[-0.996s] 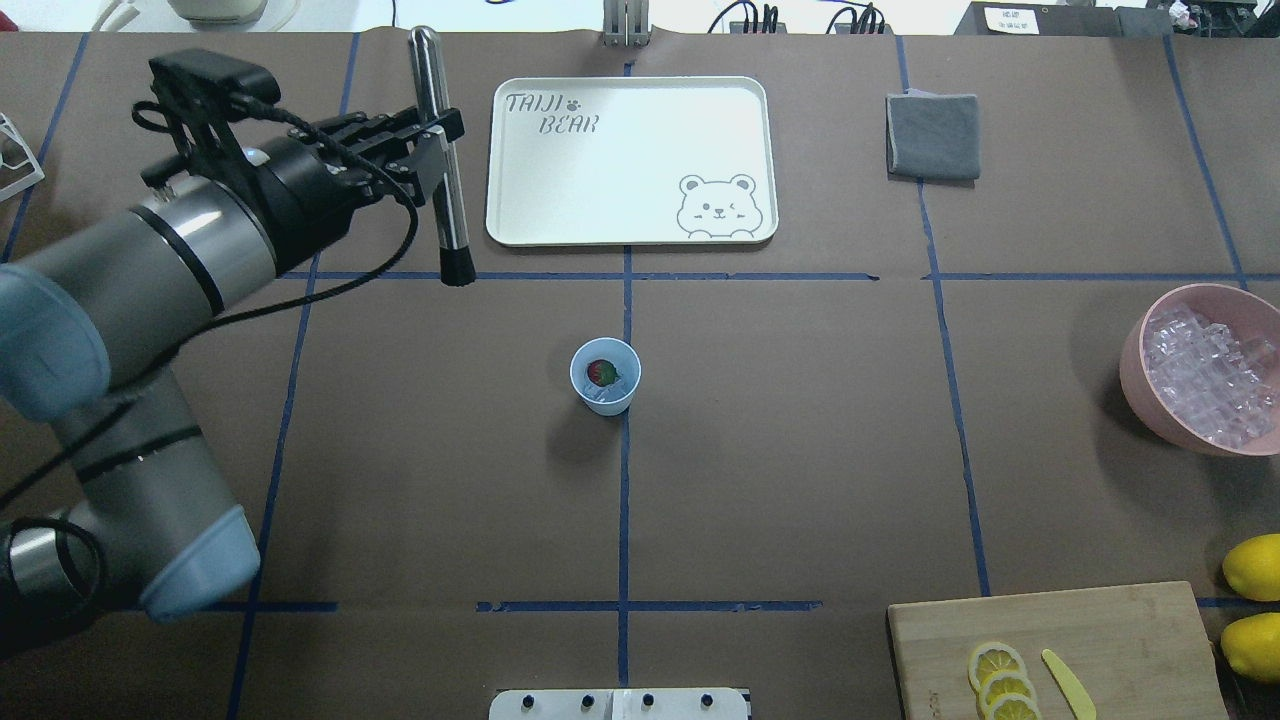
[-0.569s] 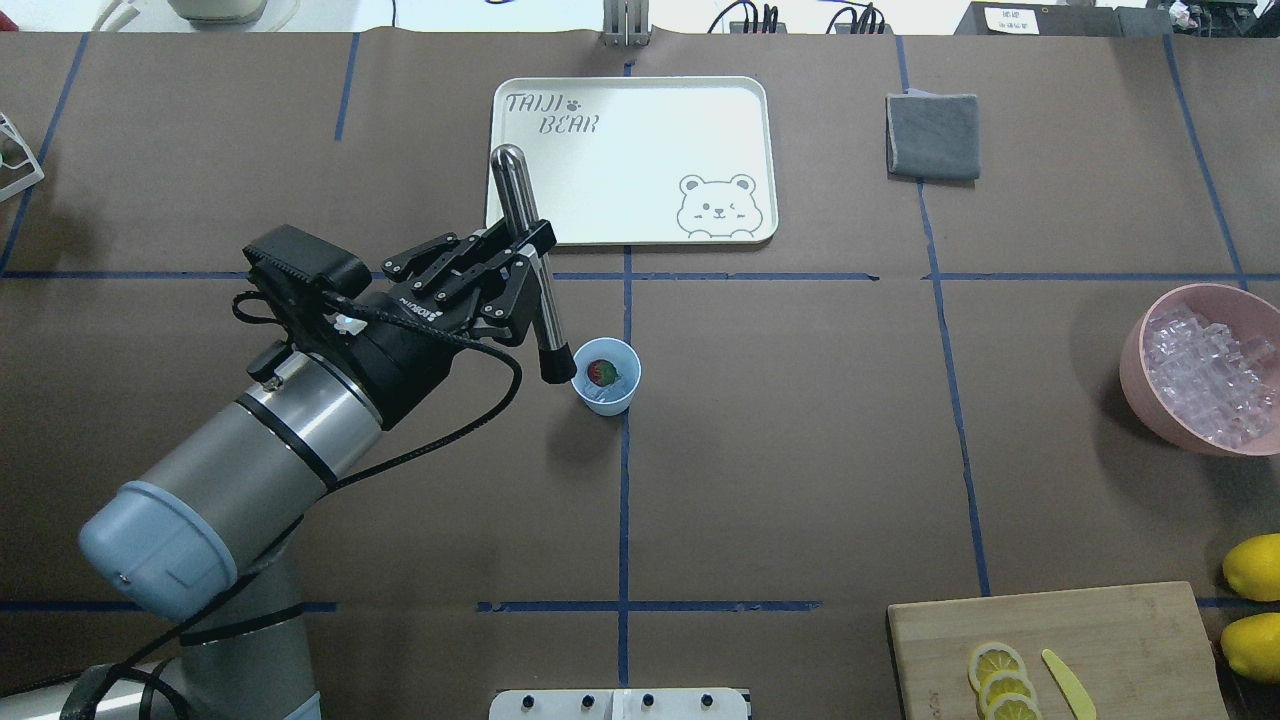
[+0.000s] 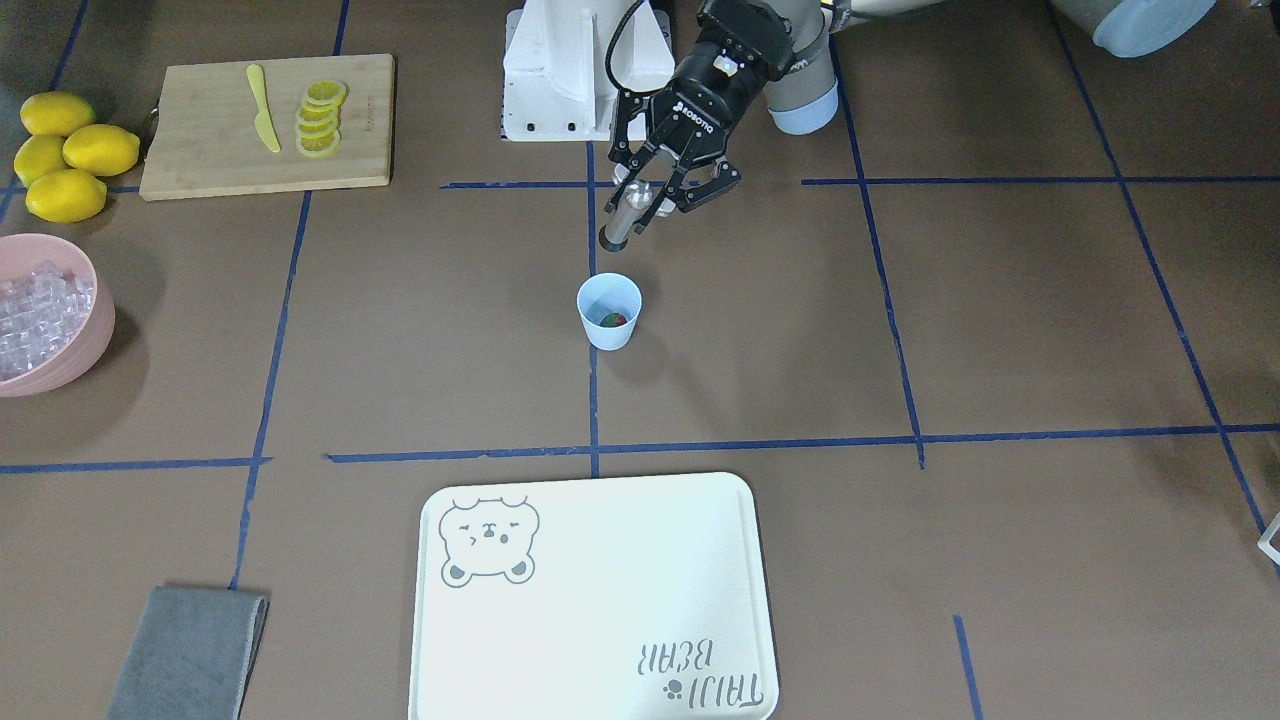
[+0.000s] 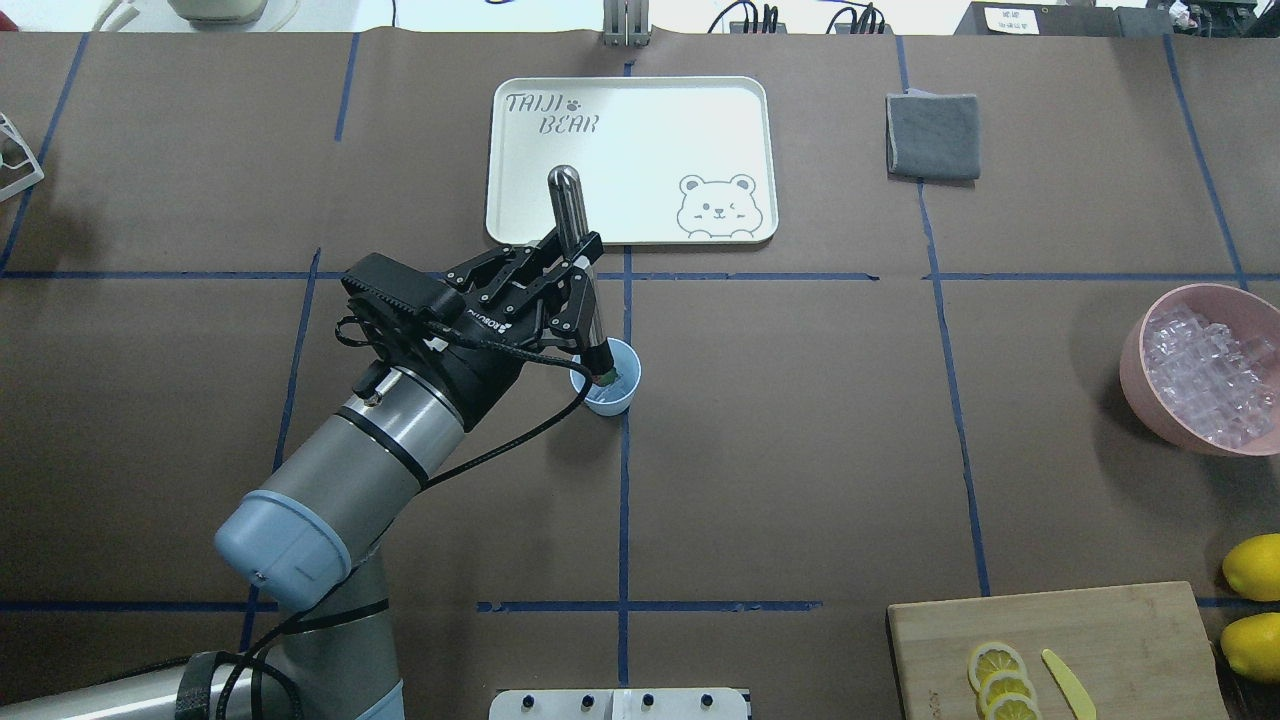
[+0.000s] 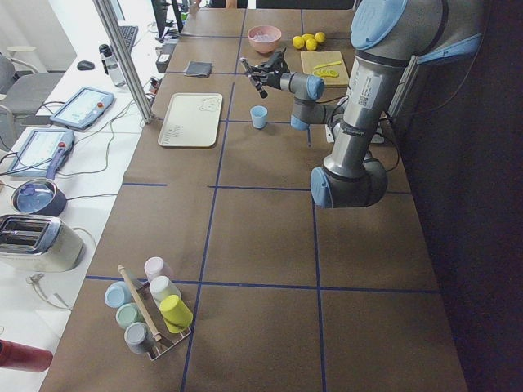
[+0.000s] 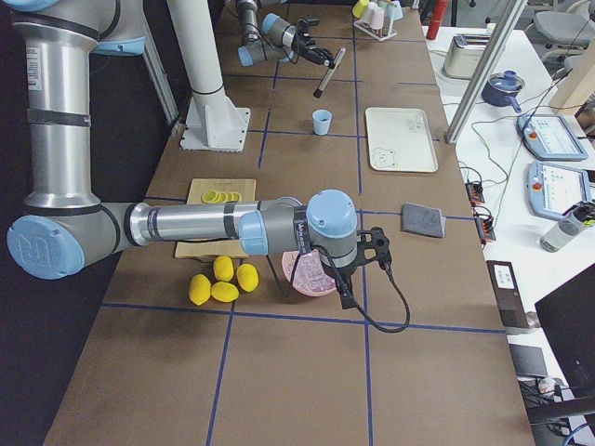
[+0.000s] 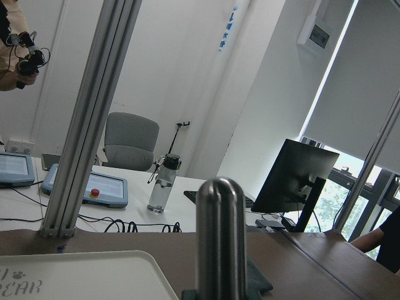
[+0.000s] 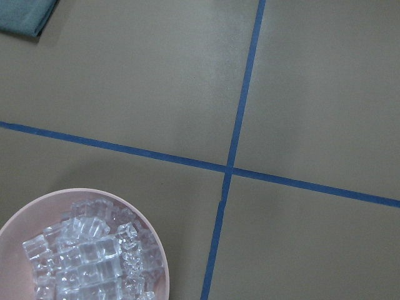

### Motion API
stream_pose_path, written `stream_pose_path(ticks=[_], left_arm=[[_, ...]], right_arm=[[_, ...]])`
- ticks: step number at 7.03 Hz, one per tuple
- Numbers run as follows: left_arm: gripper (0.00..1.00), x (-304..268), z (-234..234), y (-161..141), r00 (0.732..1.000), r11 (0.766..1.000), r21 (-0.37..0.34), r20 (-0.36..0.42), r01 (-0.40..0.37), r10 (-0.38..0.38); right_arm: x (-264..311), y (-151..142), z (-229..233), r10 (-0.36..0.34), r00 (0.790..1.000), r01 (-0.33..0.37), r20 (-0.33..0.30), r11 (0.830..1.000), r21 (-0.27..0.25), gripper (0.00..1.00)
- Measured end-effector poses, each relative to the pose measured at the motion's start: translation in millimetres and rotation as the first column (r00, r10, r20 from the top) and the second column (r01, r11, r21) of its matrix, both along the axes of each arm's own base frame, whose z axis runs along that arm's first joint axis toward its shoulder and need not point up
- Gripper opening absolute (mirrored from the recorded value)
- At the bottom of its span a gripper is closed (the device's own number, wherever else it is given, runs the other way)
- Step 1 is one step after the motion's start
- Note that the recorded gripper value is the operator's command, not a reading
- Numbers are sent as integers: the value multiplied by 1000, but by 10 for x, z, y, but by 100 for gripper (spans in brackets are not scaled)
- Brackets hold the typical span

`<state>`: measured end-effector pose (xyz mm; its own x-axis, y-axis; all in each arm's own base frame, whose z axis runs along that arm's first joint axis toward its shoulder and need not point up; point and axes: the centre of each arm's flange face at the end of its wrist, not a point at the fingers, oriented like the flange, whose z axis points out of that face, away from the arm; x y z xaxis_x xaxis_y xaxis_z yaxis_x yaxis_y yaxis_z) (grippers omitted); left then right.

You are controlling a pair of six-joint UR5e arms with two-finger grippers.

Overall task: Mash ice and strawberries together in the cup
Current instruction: 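Press the pestle down into the cup to crush the contents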

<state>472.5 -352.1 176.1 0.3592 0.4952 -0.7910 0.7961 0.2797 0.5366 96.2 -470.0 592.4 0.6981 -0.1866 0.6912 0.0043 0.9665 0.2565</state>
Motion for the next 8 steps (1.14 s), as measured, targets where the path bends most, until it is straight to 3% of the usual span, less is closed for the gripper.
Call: stream_pose_path(ticks=[5, 8], left_arm=[[0, 228, 241, -274, 993, 993, -14, 36, 114, -113], [0, 412, 318, -195, 992, 992, -25, 34, 120, -119]], right_arm=[[-3, 12, 67, 2, 1000, -1, 7, 999, -34, 100], [-3, 12, 70, 2, 1000, -2, 7, 999, -36, 99]])
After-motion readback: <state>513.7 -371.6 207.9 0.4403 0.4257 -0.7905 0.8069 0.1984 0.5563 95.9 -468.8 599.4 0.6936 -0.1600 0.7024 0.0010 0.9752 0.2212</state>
